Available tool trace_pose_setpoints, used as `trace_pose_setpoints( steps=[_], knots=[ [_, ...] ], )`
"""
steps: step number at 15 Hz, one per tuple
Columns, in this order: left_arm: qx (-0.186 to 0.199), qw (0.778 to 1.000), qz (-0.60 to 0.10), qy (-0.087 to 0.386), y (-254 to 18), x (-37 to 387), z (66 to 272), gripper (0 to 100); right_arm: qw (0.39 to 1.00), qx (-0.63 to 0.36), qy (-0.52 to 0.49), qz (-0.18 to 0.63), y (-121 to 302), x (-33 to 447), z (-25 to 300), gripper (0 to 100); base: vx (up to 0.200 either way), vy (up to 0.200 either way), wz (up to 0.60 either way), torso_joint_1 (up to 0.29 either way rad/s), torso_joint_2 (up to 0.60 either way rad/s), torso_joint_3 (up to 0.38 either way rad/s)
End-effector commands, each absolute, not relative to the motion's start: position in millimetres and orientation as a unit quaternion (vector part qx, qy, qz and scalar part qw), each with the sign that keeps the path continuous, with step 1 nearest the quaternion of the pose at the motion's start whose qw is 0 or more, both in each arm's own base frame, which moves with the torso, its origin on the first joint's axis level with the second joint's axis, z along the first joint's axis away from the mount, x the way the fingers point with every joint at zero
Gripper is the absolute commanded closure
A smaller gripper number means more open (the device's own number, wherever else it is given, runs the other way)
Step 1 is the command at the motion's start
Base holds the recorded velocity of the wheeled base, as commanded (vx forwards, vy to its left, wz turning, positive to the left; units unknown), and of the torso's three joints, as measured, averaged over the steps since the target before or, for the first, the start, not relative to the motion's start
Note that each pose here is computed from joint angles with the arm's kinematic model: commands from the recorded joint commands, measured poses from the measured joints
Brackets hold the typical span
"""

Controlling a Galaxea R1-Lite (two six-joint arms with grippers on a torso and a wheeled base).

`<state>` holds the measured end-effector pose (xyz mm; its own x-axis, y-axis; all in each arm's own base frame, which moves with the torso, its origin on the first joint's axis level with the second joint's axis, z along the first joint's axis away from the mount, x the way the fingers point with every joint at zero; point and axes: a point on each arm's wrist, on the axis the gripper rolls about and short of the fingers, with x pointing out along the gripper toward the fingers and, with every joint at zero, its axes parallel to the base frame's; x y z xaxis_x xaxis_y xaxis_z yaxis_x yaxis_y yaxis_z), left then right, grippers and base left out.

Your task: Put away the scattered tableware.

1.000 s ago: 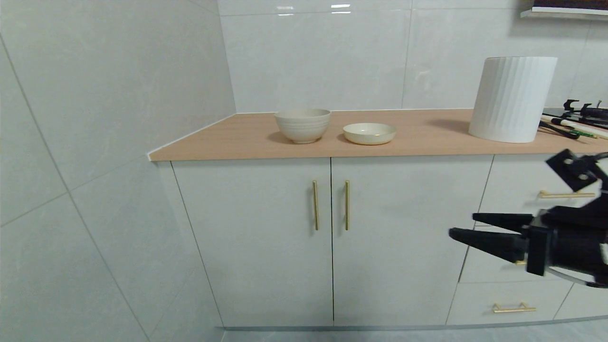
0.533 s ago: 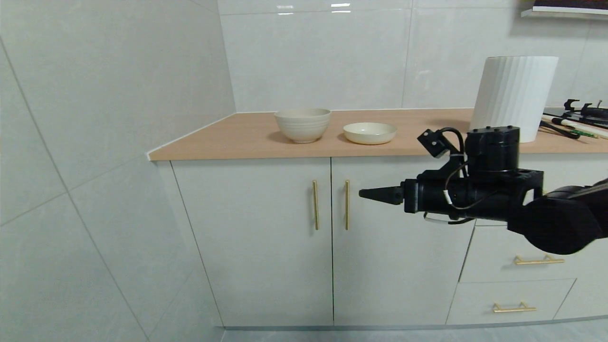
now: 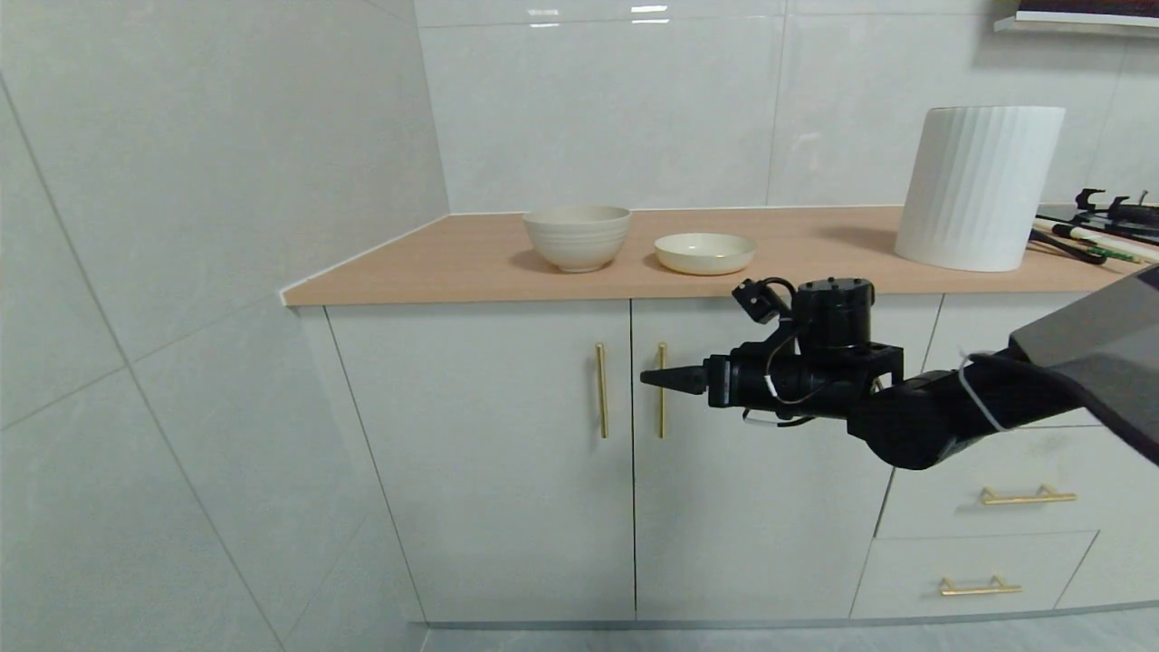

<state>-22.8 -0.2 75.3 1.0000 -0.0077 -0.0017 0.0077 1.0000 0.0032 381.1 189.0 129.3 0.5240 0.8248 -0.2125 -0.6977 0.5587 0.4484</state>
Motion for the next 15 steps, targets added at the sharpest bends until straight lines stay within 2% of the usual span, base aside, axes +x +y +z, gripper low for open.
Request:
trace_pose_setpoints(
  steps=[1,15],
  knots=[
    [0.002,1.000,-0.004,0.001,0,-23,75,0,0.856,0.156,0.224,0.438,196,395,101,0,0.000,0.000,0.00,0.000,0.00,0.000],
    [0.002,1.000,-0.004,0.001,0,-23,75,0,0.868,0.188,0.197,0.415,206,422,79,0,0.000,0.000,0.00,0.000,0.00,0.000]
  ],
)
